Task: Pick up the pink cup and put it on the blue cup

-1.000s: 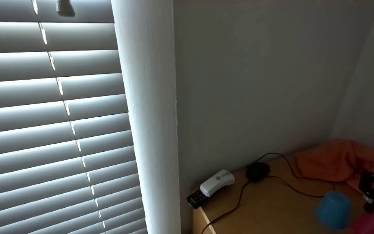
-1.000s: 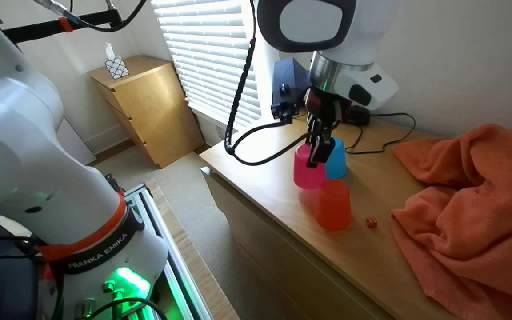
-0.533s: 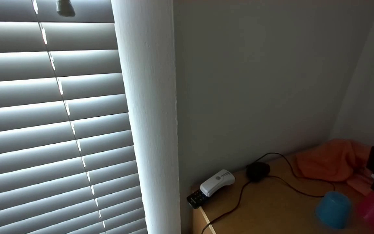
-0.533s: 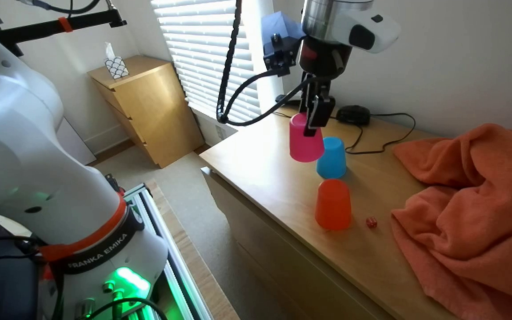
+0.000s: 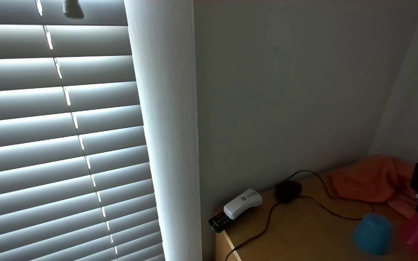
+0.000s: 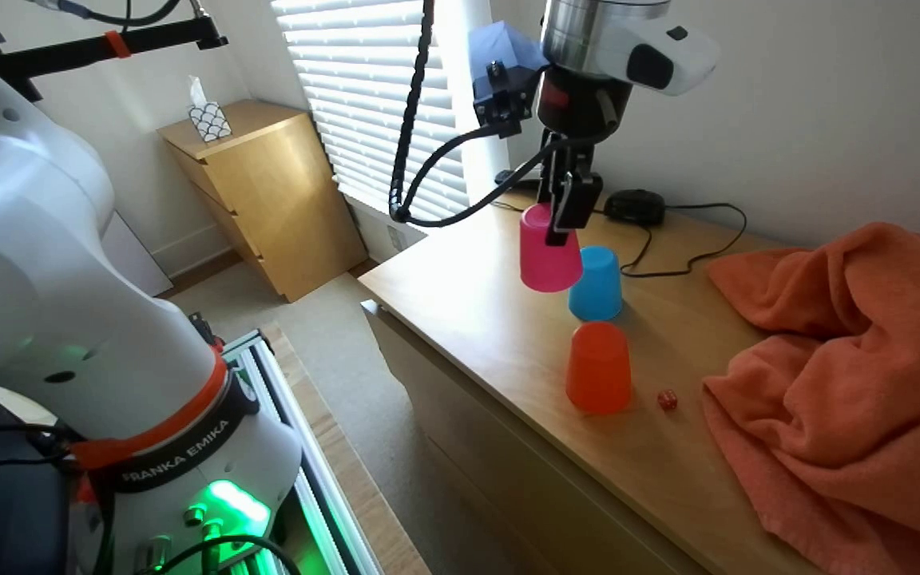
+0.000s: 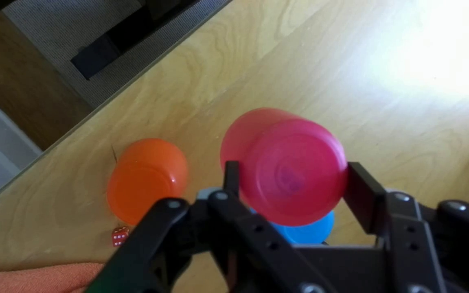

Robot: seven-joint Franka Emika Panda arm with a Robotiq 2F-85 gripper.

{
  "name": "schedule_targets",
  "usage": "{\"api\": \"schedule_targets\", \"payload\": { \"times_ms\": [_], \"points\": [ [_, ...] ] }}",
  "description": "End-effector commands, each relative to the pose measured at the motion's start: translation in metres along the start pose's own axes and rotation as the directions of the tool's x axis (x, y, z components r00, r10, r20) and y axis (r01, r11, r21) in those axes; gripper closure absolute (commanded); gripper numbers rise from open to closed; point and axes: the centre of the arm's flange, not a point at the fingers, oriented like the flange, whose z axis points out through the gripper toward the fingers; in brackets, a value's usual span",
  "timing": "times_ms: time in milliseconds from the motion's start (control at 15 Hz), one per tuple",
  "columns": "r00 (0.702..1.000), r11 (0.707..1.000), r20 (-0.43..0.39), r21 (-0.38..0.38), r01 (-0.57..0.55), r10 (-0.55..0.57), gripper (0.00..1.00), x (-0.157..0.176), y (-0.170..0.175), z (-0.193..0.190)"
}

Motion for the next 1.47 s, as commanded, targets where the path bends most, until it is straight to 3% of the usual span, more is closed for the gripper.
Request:
{"api": "schedule_targets", "payload": {
  "times_ms": [0, 400, 800, 1400],
  "points": [
    [1.000, 1.000, 0.000, -0.004, 0.030, -0.030, 0.60, -0.002, -0.003, -0.009],
    [0.987, 0.986, 0.002, -0.049, 0.160, -0.160, 0.60, -0.003, -0.015, -0.045],
    [0.953, 0.945, 0.030, -0.124, 0.302, -0.301, 0.60, 0.020, -0.033, -0.071],
    [0.895, 0.884, 0.144, -0.153, 0.442, -0.423, 0.60, 0.056, -0.056, -0.011]
  ]
}}
